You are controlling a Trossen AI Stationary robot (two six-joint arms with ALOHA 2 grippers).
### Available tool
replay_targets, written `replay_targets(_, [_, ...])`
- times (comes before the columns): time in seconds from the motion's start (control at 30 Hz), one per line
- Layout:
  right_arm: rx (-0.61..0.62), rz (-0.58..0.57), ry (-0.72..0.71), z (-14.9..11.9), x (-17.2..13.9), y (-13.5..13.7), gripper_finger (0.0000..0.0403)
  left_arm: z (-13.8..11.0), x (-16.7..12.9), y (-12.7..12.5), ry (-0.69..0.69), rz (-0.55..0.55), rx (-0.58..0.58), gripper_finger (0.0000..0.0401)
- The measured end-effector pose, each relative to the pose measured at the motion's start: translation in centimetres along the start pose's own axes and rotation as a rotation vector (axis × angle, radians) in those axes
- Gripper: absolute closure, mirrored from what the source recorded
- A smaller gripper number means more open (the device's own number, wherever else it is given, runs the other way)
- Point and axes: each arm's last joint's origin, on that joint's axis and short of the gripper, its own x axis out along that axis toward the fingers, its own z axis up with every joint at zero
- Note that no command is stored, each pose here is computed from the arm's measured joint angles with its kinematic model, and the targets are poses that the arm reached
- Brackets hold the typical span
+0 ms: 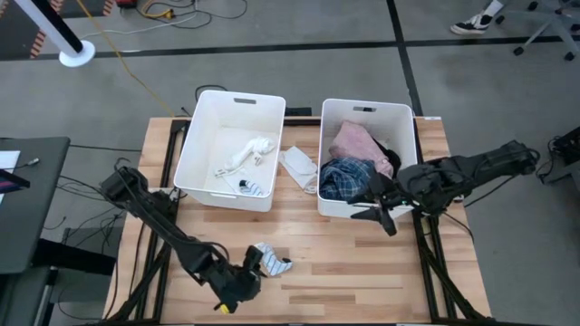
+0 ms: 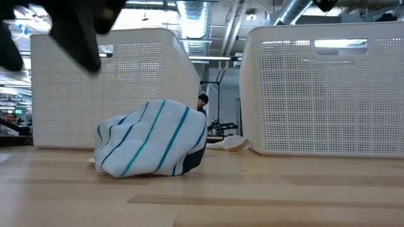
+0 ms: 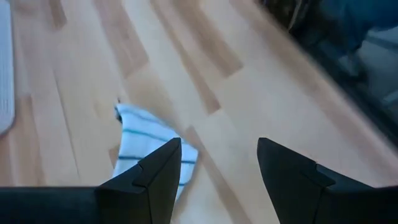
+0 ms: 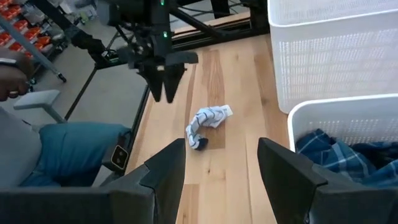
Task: Sort clothes
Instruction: Put the blue striped sock into the left white laundry bin
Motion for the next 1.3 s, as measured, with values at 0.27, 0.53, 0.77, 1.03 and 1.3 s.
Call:
replay_targets(0.27, [-0.018, 0.046, 0.025, -0.5, -0.3, 0.9, 0.0186, -0.7, 2.3, 0.7, 0.039, 0.07, -0.006, 0.0168])
replay_targets(0.53, [0.013, 0.054, 0.08, -1.1, -0.3, 1.3, 0.0186, -0.7, 3.0, 2.9, 0.044, 0.115, -0.04, 0.0099])
replay_targets(0.77, [0.007, 0.078, 0.086, -1.4, -0.5, 2.0, 0.0186, -1.1, 3.6, 4.7, 0.071, 0.115, -0.066, 0.0081])
replay_targets(1.03, [0.022, 0.1, 0.102, -1.7, -0.4, 2.7, 0.0186, -5.1, 5.4, 5.7, 0.018, 0.004, -0.167, 0.0081])
replay_targets(1.3, [0.023, 0.097, 0.138, -2.1, 0.5, 3.2, 0.0186, -6.9, 5.7, 5.4, 0.004, -0.007, -0.2, 0.0095])
